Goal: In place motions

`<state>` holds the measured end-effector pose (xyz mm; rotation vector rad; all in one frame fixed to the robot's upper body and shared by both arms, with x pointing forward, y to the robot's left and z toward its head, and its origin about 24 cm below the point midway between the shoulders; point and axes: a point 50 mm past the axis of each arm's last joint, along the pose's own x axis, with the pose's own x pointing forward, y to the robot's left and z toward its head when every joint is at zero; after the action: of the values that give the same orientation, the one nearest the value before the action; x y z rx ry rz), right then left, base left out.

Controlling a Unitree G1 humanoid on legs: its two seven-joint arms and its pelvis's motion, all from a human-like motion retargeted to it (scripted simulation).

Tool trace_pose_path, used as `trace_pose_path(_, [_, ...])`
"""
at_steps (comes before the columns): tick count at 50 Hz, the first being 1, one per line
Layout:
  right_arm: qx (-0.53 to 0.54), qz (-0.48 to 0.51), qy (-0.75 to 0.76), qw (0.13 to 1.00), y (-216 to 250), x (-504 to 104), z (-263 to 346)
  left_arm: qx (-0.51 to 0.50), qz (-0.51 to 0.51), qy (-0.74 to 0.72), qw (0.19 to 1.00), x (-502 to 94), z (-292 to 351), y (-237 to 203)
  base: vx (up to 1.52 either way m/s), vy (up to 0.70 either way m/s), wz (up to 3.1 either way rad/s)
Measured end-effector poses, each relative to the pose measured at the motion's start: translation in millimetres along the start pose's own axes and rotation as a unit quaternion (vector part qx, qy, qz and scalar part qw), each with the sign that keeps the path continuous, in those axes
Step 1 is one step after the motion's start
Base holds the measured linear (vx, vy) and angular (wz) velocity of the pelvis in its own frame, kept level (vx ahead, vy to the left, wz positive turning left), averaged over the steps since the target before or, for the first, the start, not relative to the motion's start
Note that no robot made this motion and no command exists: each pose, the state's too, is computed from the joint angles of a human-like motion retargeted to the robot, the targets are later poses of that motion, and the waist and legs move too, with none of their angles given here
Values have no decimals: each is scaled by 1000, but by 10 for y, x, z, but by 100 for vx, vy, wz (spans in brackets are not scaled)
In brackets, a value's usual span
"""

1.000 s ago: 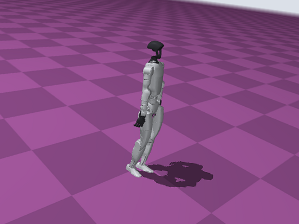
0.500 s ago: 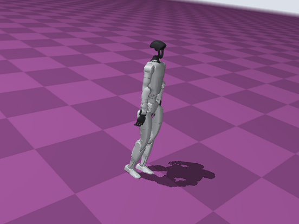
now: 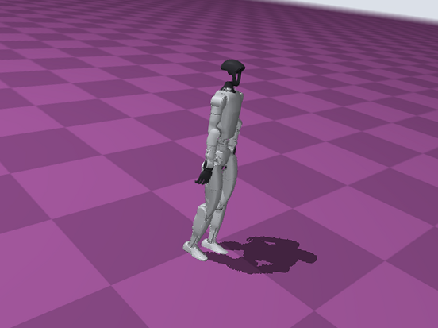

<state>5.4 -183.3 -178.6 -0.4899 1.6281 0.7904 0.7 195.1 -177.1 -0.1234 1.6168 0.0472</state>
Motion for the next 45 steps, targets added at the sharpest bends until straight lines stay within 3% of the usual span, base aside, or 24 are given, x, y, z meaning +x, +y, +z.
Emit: trace_pose_path(45, [38, -19, 20, 999, -151, -57, -175, -3, 9, -36, 999, -9, 203, 11, -3, 4, 10])
